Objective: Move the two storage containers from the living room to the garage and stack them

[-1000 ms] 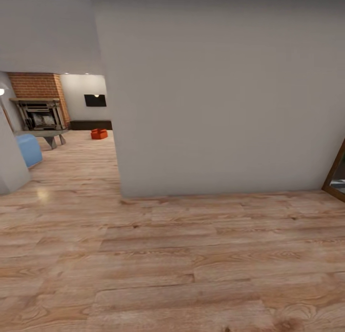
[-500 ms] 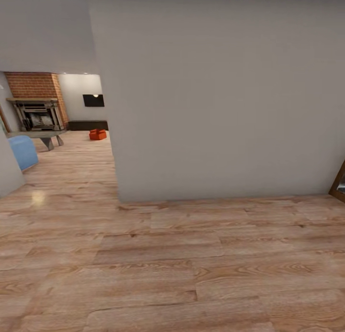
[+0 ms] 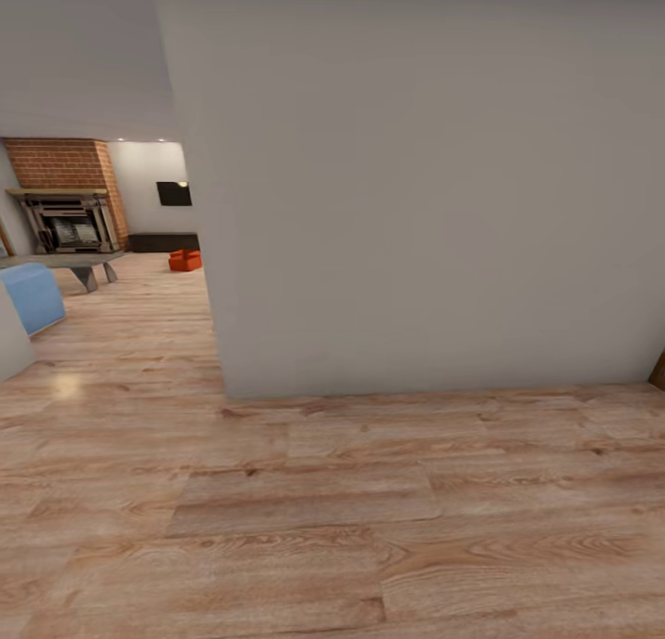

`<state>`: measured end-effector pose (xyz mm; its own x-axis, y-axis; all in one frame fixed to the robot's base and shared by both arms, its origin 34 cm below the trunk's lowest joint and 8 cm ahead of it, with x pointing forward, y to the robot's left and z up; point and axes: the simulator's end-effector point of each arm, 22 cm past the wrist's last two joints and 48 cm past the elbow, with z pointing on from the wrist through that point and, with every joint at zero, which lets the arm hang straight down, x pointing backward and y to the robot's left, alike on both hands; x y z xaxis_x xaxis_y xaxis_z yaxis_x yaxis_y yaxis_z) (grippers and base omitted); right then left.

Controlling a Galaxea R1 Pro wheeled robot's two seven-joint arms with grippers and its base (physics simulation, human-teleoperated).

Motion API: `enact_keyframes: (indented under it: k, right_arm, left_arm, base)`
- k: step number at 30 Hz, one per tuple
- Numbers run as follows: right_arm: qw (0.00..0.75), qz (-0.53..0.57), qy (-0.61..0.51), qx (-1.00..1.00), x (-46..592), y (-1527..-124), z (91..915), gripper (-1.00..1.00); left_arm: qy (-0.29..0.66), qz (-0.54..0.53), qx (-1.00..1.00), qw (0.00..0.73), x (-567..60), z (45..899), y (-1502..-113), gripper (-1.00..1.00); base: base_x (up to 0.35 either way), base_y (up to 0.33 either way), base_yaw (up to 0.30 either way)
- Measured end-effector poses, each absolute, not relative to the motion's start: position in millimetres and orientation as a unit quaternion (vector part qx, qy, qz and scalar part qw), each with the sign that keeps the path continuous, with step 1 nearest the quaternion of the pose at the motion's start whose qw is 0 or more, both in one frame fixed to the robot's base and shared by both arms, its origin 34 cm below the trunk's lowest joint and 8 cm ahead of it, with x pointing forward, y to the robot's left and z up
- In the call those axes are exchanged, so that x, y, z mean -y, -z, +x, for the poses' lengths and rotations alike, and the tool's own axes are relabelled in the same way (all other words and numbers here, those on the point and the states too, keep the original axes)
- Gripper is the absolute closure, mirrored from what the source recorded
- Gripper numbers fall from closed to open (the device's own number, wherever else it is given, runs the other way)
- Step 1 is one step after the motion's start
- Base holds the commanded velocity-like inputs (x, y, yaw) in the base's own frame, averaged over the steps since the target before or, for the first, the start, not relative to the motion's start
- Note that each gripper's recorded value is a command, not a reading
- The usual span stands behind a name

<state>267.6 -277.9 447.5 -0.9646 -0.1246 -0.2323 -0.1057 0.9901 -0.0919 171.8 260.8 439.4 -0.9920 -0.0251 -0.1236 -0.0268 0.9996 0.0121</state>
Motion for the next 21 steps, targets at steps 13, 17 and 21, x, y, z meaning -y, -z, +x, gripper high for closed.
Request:
enact_keyframes:
  k: [13, 17, 21]
  right_arm:
    - [0.122, -0.056, 0.034, -0.990, 273.1, -447.5, 269.0, -1.00]
    - [0.122, -0.054, 0.034, -0.990, 273.1, -447.5, 269.1, -1.00]
    - [0.121, -0.053, 0.034, -0.991, 272.7, -447.4, 268.9, -1.00]
  left_arm:
    - [-0.007, -0.013, -0.998, 0.062, -261.0, 172.0, -439.4, -1.00]
    - [-0.007, -0.013, -0.998, 0.062, -261.2, 172.0, -439.4, -1.00]
    - [-0.007, -0.013, -0.998, 0.063, -261.3, 172.3, -439.4, -1.00]
  base:
    - [0.322, 0.000, 0.041]
    - [0.313, 0.000, 0.242]
    - [0.207, 0.000, 0.269]
